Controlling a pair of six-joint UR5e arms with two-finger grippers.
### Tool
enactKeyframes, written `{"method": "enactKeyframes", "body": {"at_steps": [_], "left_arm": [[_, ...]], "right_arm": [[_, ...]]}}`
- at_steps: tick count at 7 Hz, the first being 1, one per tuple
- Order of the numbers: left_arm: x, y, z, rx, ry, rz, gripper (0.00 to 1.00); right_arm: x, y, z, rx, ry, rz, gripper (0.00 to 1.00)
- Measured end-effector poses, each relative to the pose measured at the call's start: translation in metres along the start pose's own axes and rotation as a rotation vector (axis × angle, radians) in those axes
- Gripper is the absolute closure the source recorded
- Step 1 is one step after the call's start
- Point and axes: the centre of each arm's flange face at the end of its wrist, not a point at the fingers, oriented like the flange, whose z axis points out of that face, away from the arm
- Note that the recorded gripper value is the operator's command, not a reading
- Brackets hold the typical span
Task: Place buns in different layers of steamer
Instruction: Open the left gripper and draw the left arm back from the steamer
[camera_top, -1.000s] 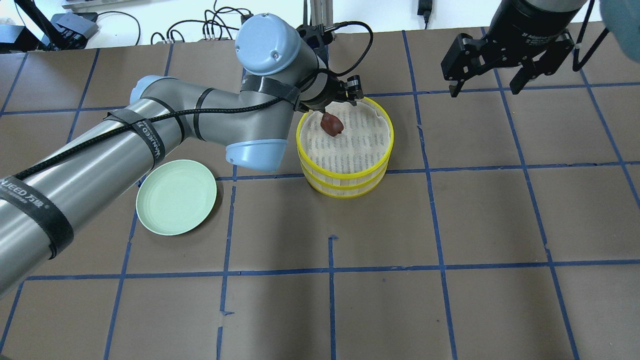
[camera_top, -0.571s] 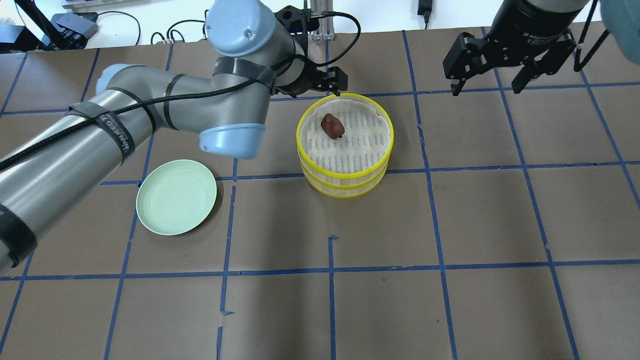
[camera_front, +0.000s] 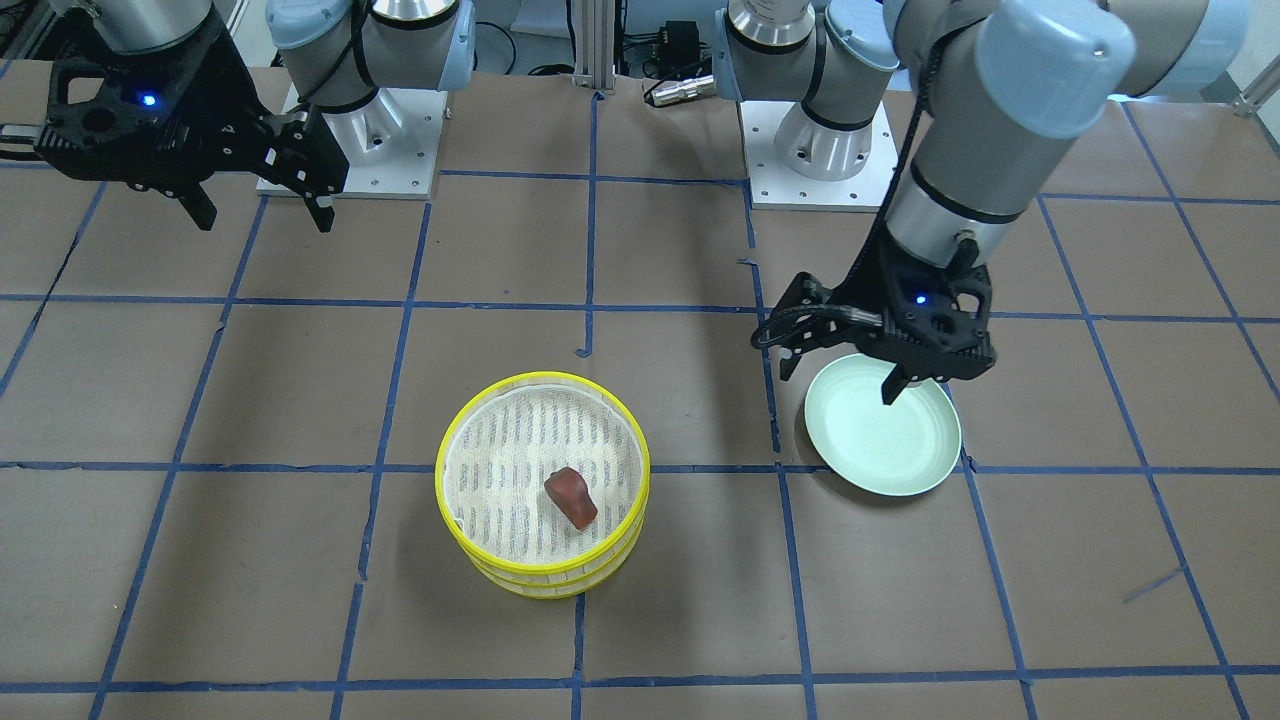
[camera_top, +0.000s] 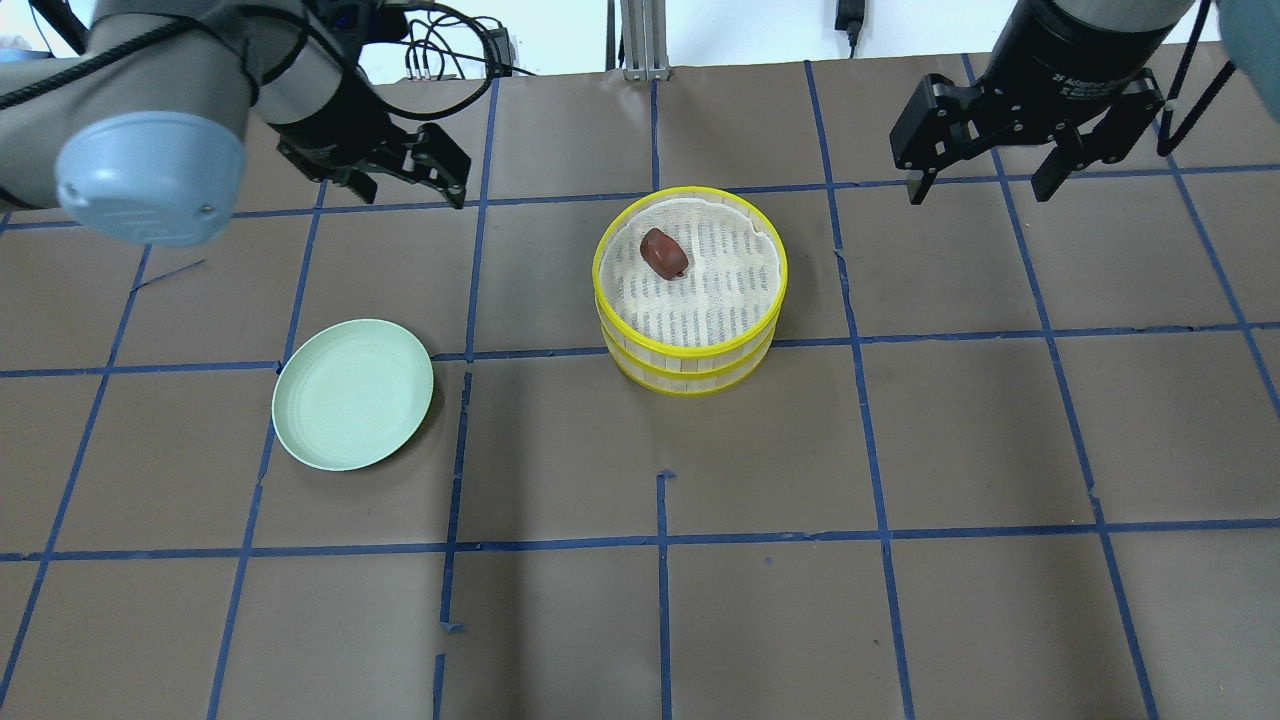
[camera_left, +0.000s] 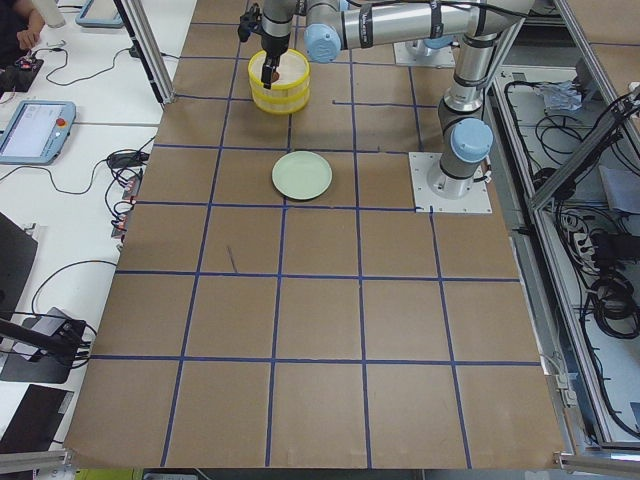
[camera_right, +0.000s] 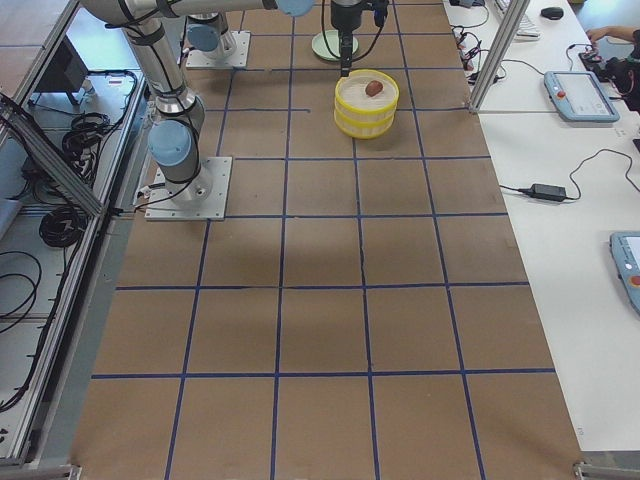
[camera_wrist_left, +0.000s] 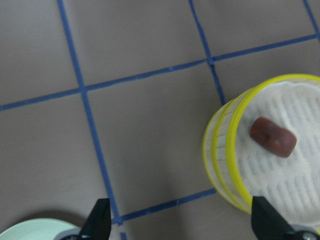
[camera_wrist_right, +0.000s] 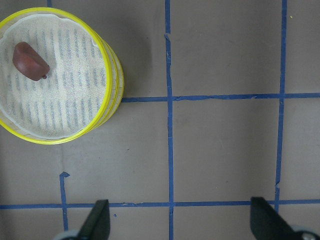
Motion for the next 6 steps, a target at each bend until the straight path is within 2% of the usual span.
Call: {"method": "enactKeyframes", "body": {"at_steps": [1, 3, 6], "left_arm": [[-0.016, 0.009, -0.006, -0.038, 0.004, -0.029, 0.0], [-0.023, 0.014, -0.013, -0.056, 0.003, -0.043, 0.0], [-0.019, 0.03, -0.023, -0.134, -0.063, -0.041, 0.0]], "right_arm": [[0.0, 0.001, -0.001, 0.0, 0.0, 0.0, 0.0], [0.0, 0.001, -0.001, 0.001, 0.001, 0.0, 0.0], [0.0, 0.001, -0.001, 0.001, 0.002, 0.001, 0.0]]}}
